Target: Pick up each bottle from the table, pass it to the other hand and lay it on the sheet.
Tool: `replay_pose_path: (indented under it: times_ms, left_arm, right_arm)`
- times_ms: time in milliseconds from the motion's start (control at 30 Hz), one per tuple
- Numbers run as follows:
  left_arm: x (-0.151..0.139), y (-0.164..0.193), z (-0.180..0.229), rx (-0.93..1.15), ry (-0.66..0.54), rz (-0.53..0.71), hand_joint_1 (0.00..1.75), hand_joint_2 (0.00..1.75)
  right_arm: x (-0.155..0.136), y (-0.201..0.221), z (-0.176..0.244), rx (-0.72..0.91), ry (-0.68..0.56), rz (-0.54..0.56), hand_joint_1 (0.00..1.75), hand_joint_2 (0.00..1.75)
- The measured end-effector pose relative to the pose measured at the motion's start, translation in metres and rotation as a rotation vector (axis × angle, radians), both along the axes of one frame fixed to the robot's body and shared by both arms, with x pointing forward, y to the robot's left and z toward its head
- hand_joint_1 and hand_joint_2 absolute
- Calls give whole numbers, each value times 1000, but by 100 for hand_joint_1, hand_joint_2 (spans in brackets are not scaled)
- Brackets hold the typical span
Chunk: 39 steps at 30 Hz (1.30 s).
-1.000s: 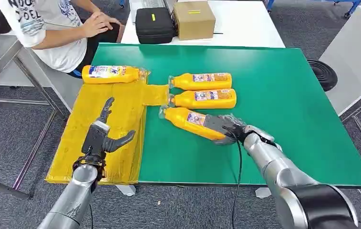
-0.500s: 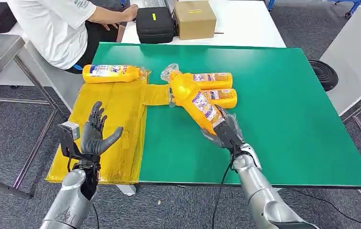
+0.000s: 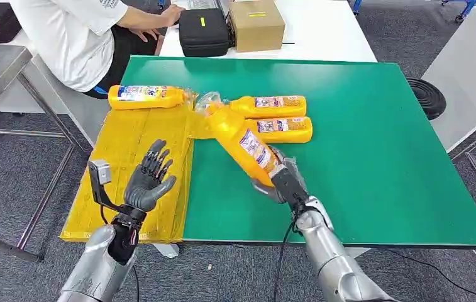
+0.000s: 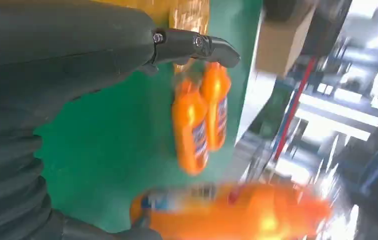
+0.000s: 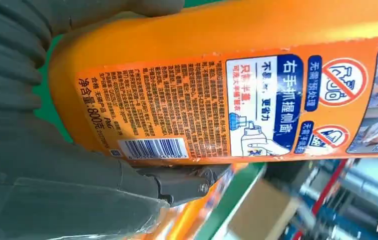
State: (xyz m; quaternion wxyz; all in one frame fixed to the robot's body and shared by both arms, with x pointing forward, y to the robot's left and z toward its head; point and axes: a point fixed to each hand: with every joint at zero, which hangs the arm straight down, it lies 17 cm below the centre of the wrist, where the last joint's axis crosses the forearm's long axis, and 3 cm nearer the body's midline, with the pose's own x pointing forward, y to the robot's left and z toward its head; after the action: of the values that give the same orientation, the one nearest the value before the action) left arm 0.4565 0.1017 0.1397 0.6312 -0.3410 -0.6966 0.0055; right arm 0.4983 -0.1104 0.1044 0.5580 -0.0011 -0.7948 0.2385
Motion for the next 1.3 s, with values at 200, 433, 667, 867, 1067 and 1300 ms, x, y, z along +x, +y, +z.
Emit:
replay_pose_path:
  times_ms: [200,433,667,867,1067,1300]
  left_arm:
    - [-11,-31,-5,60,-8,-79,0,175]
    - [-17,-49,-11,92,-10,-123,0,175]
    - [-18,-54,-15,99,0,-137,0,175]
    - [-18,-54,-18,97,9,-140,0,175]
    - [-22,-57,-15,48,6,-167,0,175]
    - [-33,-57,7,-119,-10,-245,0,175]
  right_arm:
    - [-23,50,-8,-21,20,132,175,175]
    - [-52,105,-16,-36,56,279,175,175]
    - [-68,130,-18,-30,74,349,175,175]
    - [-74,137,-21,-33,86,372,175,175]
    - [-79,141,-28,-44,102,387,175,175]
    - [-86,141,-41,-58,133,411,175,175]
